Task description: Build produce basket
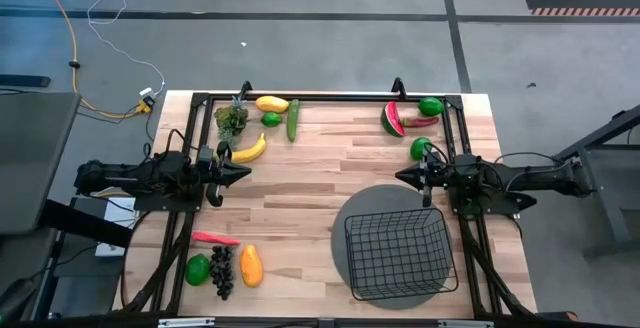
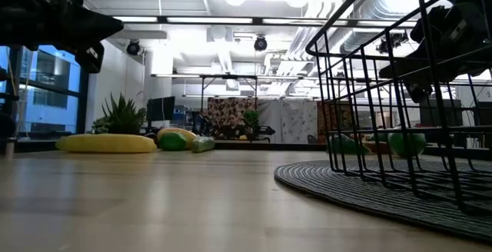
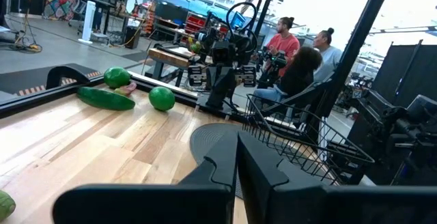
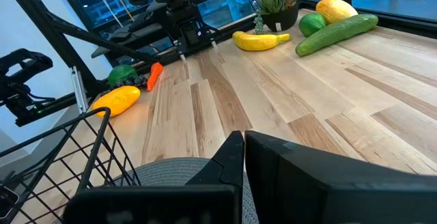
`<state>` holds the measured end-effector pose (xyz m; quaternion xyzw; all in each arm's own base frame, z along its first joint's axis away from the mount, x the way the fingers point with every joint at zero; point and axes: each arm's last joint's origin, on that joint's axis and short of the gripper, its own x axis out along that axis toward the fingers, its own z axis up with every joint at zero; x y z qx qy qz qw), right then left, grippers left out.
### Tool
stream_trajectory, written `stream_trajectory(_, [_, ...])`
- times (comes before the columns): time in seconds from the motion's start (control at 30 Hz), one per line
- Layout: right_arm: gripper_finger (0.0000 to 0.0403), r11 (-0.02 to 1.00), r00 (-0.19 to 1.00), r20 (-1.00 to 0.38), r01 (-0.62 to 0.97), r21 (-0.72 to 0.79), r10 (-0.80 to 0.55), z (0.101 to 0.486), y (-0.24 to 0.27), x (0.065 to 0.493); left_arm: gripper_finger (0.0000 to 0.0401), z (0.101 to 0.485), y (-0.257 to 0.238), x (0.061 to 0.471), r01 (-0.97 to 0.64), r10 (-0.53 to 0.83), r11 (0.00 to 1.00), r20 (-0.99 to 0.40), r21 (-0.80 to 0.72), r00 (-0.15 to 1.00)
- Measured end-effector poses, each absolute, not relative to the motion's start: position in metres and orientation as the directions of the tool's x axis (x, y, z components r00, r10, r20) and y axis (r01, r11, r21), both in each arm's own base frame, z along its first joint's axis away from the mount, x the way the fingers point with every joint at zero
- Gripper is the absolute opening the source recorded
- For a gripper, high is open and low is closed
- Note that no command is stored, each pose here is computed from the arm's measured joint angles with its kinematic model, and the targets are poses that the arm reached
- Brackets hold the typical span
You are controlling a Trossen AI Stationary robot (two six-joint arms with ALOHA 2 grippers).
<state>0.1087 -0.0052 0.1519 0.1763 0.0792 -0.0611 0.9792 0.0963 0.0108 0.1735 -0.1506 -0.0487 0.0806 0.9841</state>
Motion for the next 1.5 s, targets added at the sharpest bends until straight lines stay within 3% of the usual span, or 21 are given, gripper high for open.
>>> stream_trajectory(0.93, [0.0, 0.93, 0.98, -0.177, 0.147, 0.336, -0.092, 0.152, -0.005, 0.109, 0.0003, 0.174, 0.011, 0.096, -0.154, 0.184, 0.94, 0.072, -0.305, 0.98])
stream_trajectory(1.07, [0.0, 0.93, 0.98, -0.177, 0.147, 0.336, -0.091, 0.152, -0.005, 0.109, 0.0003, 0.175, 0.013, 0.096, -0.216, 0.254, 0.925, 0.087, -0.312, 0.963])
stream_trajectory(1.2, [0.0, 0.93, 0.98, -0.177, 0.148, 0.336, -0.092, 0.152, -0.005, 0.109, 0.0003, 0.193, 0.016, 0.091, -0.229, 0.366, 0.872, 0.264, -0.433, 0.892])
stream_trajectory(1.3, [0.0, 0.93, 0.98, -0.177, 0.148, 0.336, -0.092, 0.152, -0.005, 0.109, 0.0006, 0.206, 0.016, 0.089, -0.203, 0.366, 0.889, 0.371, -0.41, 0.854])
stream_trajectory(1.4, [0.0, 0.93, 0.98, -0.177, 0.147, 0.336, -0.091, 0.152, -0.005, 0.109, 0.0015, 0.226, 0.016, 0.09, -0.224, 0.369, 0.896, 0.363, -0.383, 0.856])
stream_trajectory(1.5, [0.0, 0.93, 0.98, -0.177, 0.148, 0.336, -0.092, 0.152, -0.005, 0.109, 0.0034, 0.246, 0.017, 0.096, -0.272, 0.374, 0.894, 0.257, -0.356, 0.891])
